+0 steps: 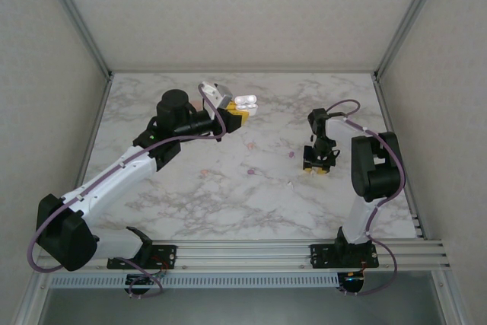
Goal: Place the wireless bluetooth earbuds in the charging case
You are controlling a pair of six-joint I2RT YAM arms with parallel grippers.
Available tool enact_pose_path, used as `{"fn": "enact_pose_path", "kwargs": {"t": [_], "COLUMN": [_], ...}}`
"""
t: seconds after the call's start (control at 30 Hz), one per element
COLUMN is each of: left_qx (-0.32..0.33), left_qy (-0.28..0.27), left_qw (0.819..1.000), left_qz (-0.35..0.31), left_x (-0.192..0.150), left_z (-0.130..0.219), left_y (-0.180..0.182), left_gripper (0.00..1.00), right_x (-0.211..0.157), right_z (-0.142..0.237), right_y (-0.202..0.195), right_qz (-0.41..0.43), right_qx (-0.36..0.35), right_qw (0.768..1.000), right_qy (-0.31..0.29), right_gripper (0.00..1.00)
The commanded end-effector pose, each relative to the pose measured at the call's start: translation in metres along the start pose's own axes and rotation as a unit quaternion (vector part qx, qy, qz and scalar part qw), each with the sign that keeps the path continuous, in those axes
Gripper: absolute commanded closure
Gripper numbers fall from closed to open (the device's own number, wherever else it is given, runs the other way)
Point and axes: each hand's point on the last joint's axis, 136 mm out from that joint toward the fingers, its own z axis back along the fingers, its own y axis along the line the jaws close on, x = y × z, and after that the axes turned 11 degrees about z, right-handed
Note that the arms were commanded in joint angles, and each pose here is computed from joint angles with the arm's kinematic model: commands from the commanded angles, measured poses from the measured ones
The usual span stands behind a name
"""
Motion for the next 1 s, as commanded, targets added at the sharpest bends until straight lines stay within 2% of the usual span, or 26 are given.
{"fn": "enact_pose_path", "kwargs": {"t": [0.0,0.2,0.57,0.97], "left_qx": [-0.006,-0.005,-0.008,-0.008], "left_qy": [-0.012,-0.009,-0.008,-0.007], "left_qw": [1.0,1.0,1.0,1.0], "left_qz": [-0.01,-0.012,-0.011,-0.011], "left_x": [0.014,0.012,0.012,0.011], "left_z": [0.001,0.001,0.0,0.0], "left_y": [-0.009,-0.009,-0.009,-0.009], "left_gripper": [0.81,0.81,0.81,0.81], "right_x": [-0.001,-0.008,-0.016,-0.017], "right_z": [-0.005,-0.007,0.001,-0.001], "right_y": [0.004,0.004,-0.001,0.001], "right_qz": [-0.033,-0.055,-0.057,-0.06], "right_qx": [0.009,0.009,-0.003,0.002], "right_qw": [0.999,0.998,0.998,0.998], "right_qy": [0.009,0.018,0.019,0.018], "right_gripper": [0.62,0.66,0.62,0.68]}}
